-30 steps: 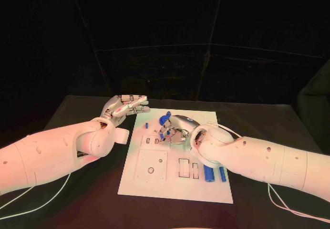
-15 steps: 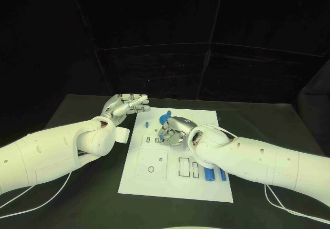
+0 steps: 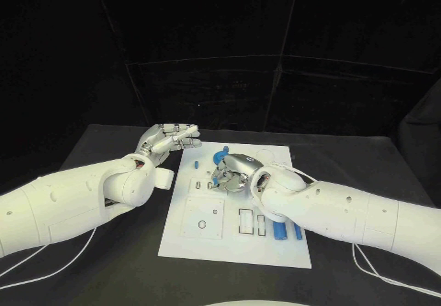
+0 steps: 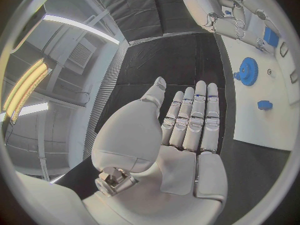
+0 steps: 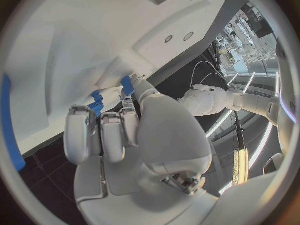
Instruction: Assemble the parts on the task board
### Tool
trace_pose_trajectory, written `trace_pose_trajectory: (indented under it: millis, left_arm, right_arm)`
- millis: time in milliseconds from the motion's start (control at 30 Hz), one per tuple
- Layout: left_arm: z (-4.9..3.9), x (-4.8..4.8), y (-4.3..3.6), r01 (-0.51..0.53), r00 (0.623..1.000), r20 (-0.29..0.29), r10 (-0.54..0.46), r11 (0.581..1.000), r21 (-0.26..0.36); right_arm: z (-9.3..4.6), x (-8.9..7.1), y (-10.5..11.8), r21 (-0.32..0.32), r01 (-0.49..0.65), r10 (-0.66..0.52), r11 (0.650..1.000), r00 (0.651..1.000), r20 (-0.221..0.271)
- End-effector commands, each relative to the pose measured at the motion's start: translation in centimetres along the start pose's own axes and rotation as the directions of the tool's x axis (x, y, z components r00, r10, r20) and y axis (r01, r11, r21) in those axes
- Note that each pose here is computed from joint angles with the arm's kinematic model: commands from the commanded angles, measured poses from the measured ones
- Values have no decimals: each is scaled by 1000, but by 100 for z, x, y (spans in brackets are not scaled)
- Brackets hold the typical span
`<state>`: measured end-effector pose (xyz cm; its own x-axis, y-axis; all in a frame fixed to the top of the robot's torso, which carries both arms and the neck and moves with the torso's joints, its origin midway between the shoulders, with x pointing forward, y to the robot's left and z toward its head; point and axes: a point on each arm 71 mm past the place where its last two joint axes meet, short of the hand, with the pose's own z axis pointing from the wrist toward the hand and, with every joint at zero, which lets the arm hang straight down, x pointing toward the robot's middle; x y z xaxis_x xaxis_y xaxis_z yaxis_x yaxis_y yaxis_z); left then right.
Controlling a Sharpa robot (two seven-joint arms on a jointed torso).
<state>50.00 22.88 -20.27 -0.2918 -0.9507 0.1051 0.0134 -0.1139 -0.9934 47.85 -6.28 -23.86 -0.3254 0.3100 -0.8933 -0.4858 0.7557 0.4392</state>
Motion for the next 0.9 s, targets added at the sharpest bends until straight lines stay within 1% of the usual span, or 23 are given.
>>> trace_pose_trajectory:
  millis: [33, 433, 900]
  left_arm:
    - [7, 13, -10, 8, 1000, -12, -8, 1000, 4]
    - [9, 5, -8, 7, 1000, -10, -7, 1000, 3]
    - [9, 3, -8, 6, 1000, -9, -6, 1000, 2]
  right_arm:
    - [-12, 38, -46, 12, 16, -15, 1000, 999, -37]
    - [-15, 63, -73, 23, 20, -18, 1000, 997, -76]
    - [-19, 74, -80, 30, 26, -23, 999, 995, -92]
